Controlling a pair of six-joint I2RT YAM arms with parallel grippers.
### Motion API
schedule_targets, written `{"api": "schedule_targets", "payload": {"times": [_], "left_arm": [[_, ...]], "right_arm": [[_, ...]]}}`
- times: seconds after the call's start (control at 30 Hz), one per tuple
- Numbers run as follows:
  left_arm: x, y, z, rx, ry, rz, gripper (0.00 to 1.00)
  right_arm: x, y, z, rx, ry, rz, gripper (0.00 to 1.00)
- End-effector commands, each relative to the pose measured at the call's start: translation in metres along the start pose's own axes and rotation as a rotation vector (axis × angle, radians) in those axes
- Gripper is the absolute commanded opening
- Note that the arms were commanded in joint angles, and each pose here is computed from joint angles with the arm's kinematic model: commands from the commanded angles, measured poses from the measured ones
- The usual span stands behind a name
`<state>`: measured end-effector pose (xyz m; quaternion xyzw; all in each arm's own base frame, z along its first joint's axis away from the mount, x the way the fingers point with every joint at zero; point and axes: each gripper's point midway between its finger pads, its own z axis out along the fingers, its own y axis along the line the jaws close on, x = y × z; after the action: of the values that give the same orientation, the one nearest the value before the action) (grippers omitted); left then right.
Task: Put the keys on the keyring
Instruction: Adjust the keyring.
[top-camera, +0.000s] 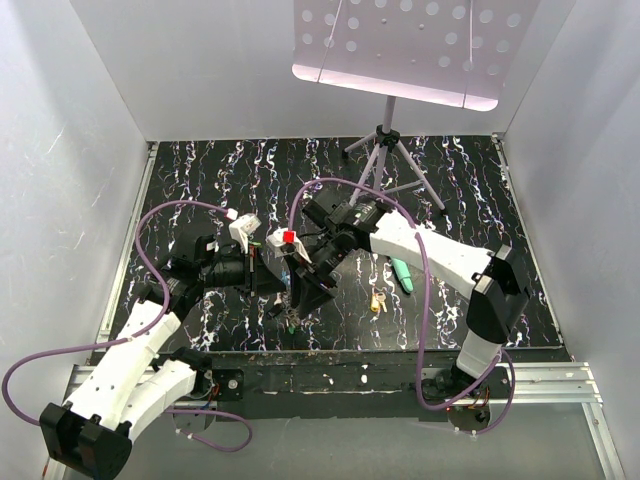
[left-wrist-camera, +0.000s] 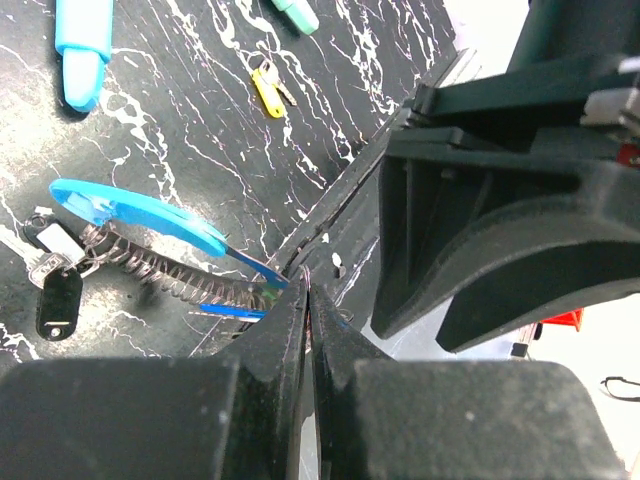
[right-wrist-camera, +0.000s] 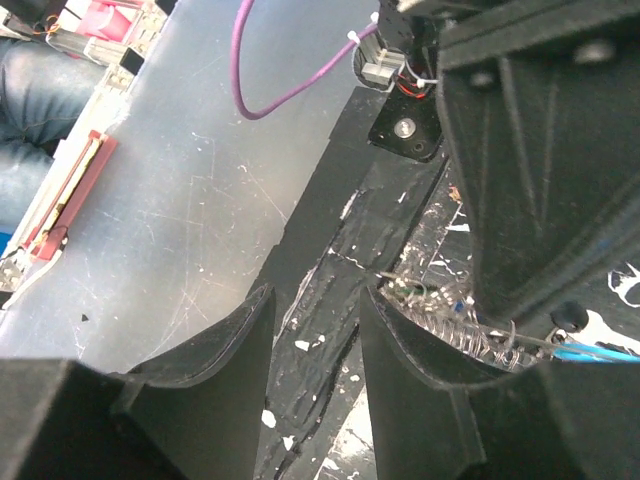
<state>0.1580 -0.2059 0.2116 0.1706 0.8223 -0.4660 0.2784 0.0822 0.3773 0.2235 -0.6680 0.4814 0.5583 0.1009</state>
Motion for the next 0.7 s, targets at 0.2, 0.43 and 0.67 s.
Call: {"api": "schedule_targets", "payload": {"times": [0.2,0.43,0.67], "left_arm": [[0.004,-0.016,-0.006,0.097,-0.038,0.116,0.0],[0.004,-0.023,-0.008,0.153,-0.061,0.178,0.0],[-0.003,-0.033,-0.015,0.163,-0.1,0.247,0.0]], "right_arm": [[-0.039,0.011,-0.036,0.021,-0.1,-0.035,0.48],[-0.037,-0.026,-0.047,0.126,-0.122,0.018,0.48],[-0.037,-0.034,-0.03,0.092,-0.113,0.03,0.46]]}}
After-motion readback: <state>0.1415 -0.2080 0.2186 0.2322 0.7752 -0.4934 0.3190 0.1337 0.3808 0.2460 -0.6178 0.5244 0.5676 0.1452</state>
